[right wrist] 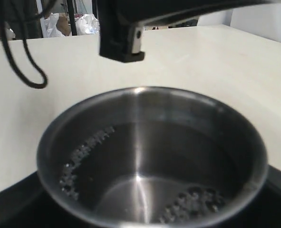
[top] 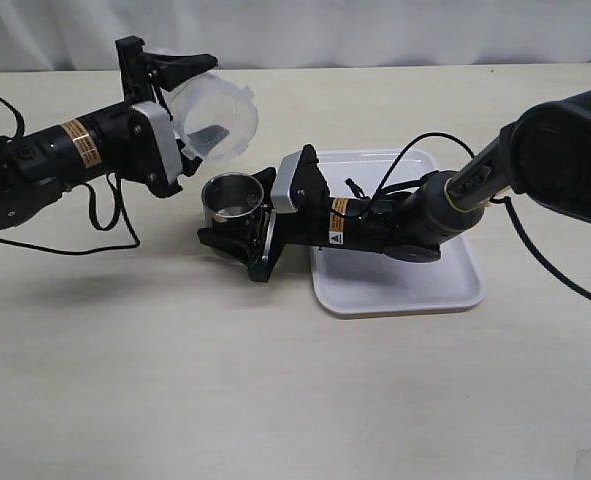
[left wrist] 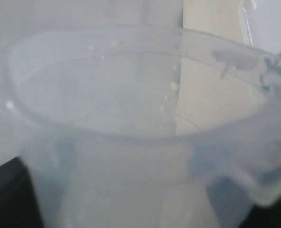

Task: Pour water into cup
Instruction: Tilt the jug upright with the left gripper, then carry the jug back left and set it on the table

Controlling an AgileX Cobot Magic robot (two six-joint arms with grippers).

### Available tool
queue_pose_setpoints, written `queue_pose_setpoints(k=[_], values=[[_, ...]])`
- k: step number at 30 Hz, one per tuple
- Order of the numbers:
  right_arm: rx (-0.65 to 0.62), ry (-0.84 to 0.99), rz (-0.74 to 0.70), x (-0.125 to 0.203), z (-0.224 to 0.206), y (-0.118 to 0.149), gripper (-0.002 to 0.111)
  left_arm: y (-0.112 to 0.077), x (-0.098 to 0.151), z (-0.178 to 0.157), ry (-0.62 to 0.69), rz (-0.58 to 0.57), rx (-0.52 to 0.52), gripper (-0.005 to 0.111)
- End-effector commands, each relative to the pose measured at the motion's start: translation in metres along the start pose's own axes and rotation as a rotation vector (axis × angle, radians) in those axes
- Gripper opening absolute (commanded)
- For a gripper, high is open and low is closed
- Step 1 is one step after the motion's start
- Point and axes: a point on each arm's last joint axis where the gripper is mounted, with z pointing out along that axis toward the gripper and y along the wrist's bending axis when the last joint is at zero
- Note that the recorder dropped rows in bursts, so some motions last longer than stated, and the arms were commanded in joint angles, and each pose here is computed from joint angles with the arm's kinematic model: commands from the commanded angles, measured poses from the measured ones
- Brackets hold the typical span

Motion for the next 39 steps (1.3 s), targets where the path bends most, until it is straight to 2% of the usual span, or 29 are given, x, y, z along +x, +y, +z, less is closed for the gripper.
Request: queue_pose_setpoints(k=[1, 4, 5, 7, 9, 11, 13, 17, 20, 23, 26, 32, 36, 38, 39], values=[[0.01, -0.008, 0.001, -0.002, -0.001, -0.002, 0.004, 0.01, 0.006, -0.001, 0.064, -0.475, -0.108, 0.0], [0.01, -0.008, 0.001, -0.002, -0.001, -0.002, 0.004, 0.015, 0.02, -0.004, 0.183, -0.725, -0.231, 0.0], [0.01, -0.008, 0.001, -0.002, -0.001, -0.002, 0.004, 0.017, 0.028, -0.006, 0.243, -0.848, -0.301, 0.0], [0.01, -0.008, 0.001, -0.002, -0.001, -0.002, 0.004, 0.02, 0.039, -0.01, 0.32, -0.987, -0.403, 0.0], [0.01, -0.008, 0.001, -0.002, -0.001, -0.002, 0.004, 0.025, 0.049, -0.012, 0.343, -1.081, -0.435, 0.0], [0.01, -0.008, 0.001, -0.002, -0.001, -0.002, 0.004, 0.034, 0.058, -0.011, 0.318, -1.191, -0.434, 0.0], [0.01, -0.008, 0.001, -0.002, -0.001, -0.002, 0.004, 0.045, 0.068, -0.011, 0.296, -1.255, -0.441, 0.0], [0.01, -0.008, 0.001, -0.002, -0.001, -0.002, 0.004, 0.071, 0.091, -0.01, 0.282, -1.265, -0.544, 0.0], [0.01, -0.008, 0.001, -0.002, -0.001, -0.002, 0.004, 0.079, 0.116, -0.01, 0.303, -1.278, -0.623, 0.0], [0.01, -0.008, 0.001, -0.002, -0.001, -0.002, 0.004, 0.07, 0.134, -0.006, 0.329, -1.281, -0.621, 0.0], [0.01, -0.008, 0.001, -0.002, -0.001, -0.002, 0.004, 0.045, 0.147, 0.002, 0.355, -1.283, -0.581, 0.0], [0.01, -0.008, 0.001, -0.002, -0.001, -0.002, 0.004, 0.021, 0.156, 0.005, 0.376, -1.3, -0.557, 0.0], [0.01, -0.008, 0.001, -0.002, -0.001, -0.002, 0.004, 0.011, 0.153, 0.009, 0.381, -1.269, -0.462, 0.0], [0.01, -0.008, 0.001, -0.002, -0.001, -0.002, 0.004, 0.011, 0.151, 0.01, 0.369, -1.258, -0.444, 0.007], [0.01, -0.008, 0.001, -0.002, -0.001, -0.002, 0.004, 0.01, 0.151, 0.01, 0.372, -1.258, -0.44, 0.017]])
